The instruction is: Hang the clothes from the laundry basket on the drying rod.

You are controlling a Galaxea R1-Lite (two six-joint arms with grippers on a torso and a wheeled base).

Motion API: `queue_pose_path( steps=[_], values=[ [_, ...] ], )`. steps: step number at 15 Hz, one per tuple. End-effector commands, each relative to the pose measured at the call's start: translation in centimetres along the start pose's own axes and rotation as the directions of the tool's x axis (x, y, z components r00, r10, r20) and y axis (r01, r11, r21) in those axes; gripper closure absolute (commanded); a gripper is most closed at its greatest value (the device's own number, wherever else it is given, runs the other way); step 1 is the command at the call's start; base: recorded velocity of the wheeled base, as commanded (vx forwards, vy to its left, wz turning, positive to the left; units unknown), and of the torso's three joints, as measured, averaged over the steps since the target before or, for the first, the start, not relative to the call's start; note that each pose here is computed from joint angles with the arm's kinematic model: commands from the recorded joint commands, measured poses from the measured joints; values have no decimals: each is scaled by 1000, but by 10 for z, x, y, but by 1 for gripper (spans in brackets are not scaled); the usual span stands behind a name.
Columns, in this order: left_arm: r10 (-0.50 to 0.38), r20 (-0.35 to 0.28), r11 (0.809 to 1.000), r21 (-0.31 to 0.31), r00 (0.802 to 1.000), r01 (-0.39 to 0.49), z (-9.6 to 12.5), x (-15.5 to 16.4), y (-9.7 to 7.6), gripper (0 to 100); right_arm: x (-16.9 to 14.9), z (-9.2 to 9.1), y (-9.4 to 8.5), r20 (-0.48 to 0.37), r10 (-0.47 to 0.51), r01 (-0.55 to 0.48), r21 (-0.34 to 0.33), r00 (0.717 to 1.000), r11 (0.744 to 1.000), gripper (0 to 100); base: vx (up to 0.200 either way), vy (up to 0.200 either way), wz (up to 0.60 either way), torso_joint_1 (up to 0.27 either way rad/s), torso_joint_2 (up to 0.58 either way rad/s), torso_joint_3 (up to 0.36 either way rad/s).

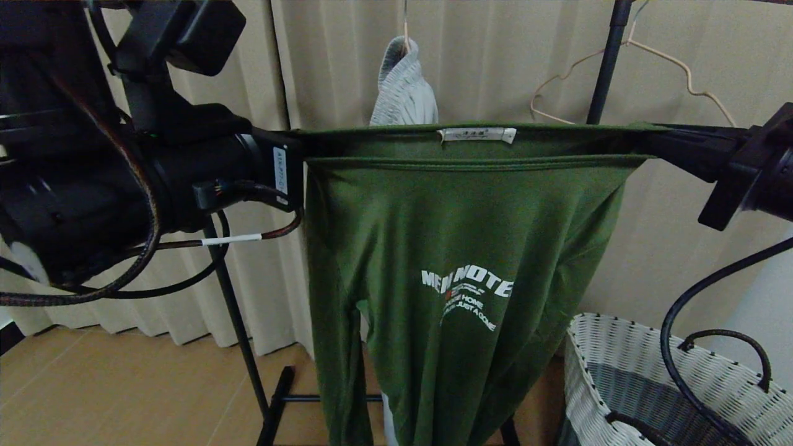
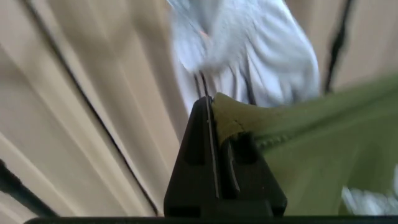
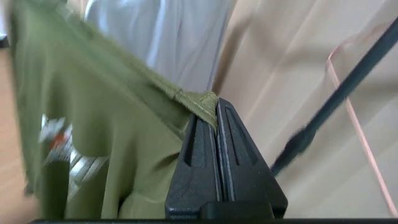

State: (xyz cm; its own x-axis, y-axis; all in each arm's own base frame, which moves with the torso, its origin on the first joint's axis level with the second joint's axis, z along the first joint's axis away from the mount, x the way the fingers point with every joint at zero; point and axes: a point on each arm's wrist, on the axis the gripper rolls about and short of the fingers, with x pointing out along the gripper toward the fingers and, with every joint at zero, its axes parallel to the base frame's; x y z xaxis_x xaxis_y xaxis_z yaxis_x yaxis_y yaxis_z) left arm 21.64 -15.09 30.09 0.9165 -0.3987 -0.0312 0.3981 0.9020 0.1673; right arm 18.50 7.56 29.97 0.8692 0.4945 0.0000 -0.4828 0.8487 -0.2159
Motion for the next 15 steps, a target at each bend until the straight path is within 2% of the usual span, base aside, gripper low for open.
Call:
queue_pose_path(
  steps=[1,2,3,5,7,8,9,12,15],
  values=[
    [70,8,997,-7,997,-70,-9,36,-7,100,-32,14,1,14,0,0,1,1000,1000,100,0,0,0,0,0,0],
    [86,17,996,-9,996,-86,-11,41,-8,100,-36,14,2,5,2,-2,2,1000,1000,100,0,0,0,0,0,0],
    [127,38,992,-18,991,-126,-15,60,-12,100,-49,13,5,-14,48,-48,7,999,999,100,0,0,0,0,0,0],
    [142,36,990,-19,989,-141,-17,71,-15,100,-65,12,11,-32,167,-166,21,985,986,100,0,0,0,0,0,0],
    [143,36,990,-20,989,-143,-17,74,-15,100,-77,11,16,-28,281,-280,52,959,959,100,0,0,0,0,0,0],
    [143,35,990,-20,989,-143,-18,74,-15,100,-78,11,16,-22,301,-299,73,953,952,100,0,0,0,0,0,0],
    [141,34,990,-21,989,-141,-18,74,-16,100,-81,13,18,1,351,-348,136,936,928,100,0,0,0,0,0,0],
    [143,32,990,-20,989,-142,-19,73,-15,100,-74,10,18,-13,354,-348,162,935,924,100,0,0,0,0,0,0],
    [131,28,991,-10,991,-131,-16,58,-12,100,-58,6,11,-58,258,-246,159,964,956,100,0,0,0,0,0,0]
  ],
)
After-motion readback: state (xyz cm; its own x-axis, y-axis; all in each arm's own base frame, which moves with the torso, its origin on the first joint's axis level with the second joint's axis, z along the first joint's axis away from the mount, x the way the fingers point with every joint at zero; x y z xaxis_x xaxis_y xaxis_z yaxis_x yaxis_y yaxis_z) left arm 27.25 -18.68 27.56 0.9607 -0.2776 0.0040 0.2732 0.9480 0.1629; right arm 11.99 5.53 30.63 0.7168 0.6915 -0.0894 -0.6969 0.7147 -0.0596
